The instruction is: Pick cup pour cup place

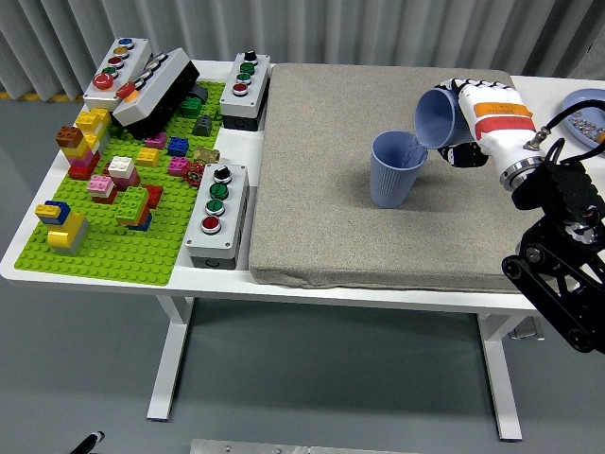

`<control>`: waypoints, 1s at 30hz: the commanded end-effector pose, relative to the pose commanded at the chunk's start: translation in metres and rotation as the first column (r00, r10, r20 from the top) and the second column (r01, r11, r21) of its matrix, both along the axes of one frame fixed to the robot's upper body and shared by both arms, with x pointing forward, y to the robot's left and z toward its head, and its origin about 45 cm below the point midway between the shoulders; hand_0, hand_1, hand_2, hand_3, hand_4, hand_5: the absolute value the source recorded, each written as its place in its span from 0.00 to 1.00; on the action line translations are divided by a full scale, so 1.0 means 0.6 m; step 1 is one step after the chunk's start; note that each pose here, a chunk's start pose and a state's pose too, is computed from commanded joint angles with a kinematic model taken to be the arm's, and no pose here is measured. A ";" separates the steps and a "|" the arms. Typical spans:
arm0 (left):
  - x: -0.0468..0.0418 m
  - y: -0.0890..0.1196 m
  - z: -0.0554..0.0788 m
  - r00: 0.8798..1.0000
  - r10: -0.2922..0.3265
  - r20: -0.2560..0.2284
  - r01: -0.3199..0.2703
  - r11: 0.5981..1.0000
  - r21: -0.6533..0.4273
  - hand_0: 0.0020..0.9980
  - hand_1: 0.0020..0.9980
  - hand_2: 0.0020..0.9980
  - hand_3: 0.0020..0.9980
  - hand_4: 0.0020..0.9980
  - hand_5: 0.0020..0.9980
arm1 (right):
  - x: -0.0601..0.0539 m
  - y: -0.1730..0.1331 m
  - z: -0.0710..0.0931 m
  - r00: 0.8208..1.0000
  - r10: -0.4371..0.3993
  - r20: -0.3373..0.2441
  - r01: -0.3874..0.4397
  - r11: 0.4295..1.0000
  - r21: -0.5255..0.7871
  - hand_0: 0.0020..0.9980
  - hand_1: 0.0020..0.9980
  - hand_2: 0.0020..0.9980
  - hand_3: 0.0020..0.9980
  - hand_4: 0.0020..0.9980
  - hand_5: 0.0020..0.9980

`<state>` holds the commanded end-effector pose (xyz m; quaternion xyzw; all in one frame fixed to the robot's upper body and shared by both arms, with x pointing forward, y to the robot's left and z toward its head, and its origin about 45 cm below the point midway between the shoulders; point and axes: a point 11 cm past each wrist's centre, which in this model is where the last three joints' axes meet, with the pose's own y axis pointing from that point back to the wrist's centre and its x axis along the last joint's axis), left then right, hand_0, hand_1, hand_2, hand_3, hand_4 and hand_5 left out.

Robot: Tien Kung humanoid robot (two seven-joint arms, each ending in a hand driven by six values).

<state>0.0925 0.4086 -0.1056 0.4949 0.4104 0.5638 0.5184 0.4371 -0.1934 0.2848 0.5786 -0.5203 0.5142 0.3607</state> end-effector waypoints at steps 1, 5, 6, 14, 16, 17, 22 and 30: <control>-0.001 0.000 0.000 1.000 0.000 -0.001 0.000 1.000 0.000 0.84 0.81 0.88 0.79 0.63 1.00 | 0.000 0.000 0.000 1.000 -0.001 0.000 0.001 1.000 -0.001 0.81 0.68 0.55 0.67 0.79 0.16; 0.000 0.000 0.000 1.000 0.000 0.000 0.000 1.000 0.000 0.84 0.81 0.88 0.79 0.63 1.00 | 0.000 0.002 0.000 1.000 0.002 0.002 -0.002 1.000 -0.006 0.81 0.68 0.55 0.67 0.78 0.16; 0.000 0.000 0.000 1.000 0.000 0.000 0.000 1.000 0.000 0.84 0.81 0.88 0.79 0.63 1.00 | 0.000 0.002 0.000 1.000 0.001 0.003 -0.001 1.000 -0.008 0.81 0.68 0.55 0.67 0.78 0.16; 0.001 0.000 0.000 1.000 -0.001 0.001 0.001 1.000 0.001 0.84 0.81 0.88 0.79 0.63 1.00 | 0.000 0.005 0.001 1.000 0.005 0.007 -0.004 1.000 -0.016 0.81 0.68 0.55 0.67 0.78 0.15; 0.001 0.000 0.000 1.000 0.000 0.001 0.000 1.000 0.001 0.84 0.81 0.88 0.79 0.63 1.00 | 0.000 0.006 0.002 1.000 0.005 0.008 -0.005 1.000 -0.018 0.81 0.68 0.55 0.66 0.78 0.16; 0.001 0.000 0.000 1.000 0.000 0.001 0.000 1.000 0.001 0.84 0.81 0.88 0.79 0.63 1.00 | 0.000 0.006 0.001 1.000 0.006 0.008 -0.006 1.000 -0.018 0.81 0.68 0.55 0.66 0.78 0.16; 0.001 0.000 0.000 1.000 0.000 0.002 0.000 1.000 0.001 0.84 0.81 0.88 0.79 0.63 1.00 | 0.000 0.009 -0.002 1.000 0.007 0.004 -0.007 1.000 -0.020 0.81 0.68 0.55 0.66 0.78 0.16; 0.002 0.000 0.000 1.000 0.000 0.002 0.000 1.000 0.001 0.84 0.81 0.88 0.79 0.63 1.00 | -0.002 0.015 -0.005 1.000 0.016 0.004 -0.015 0.999 -0.031 0.81 0.68 0.55 0.66 0.78 0.14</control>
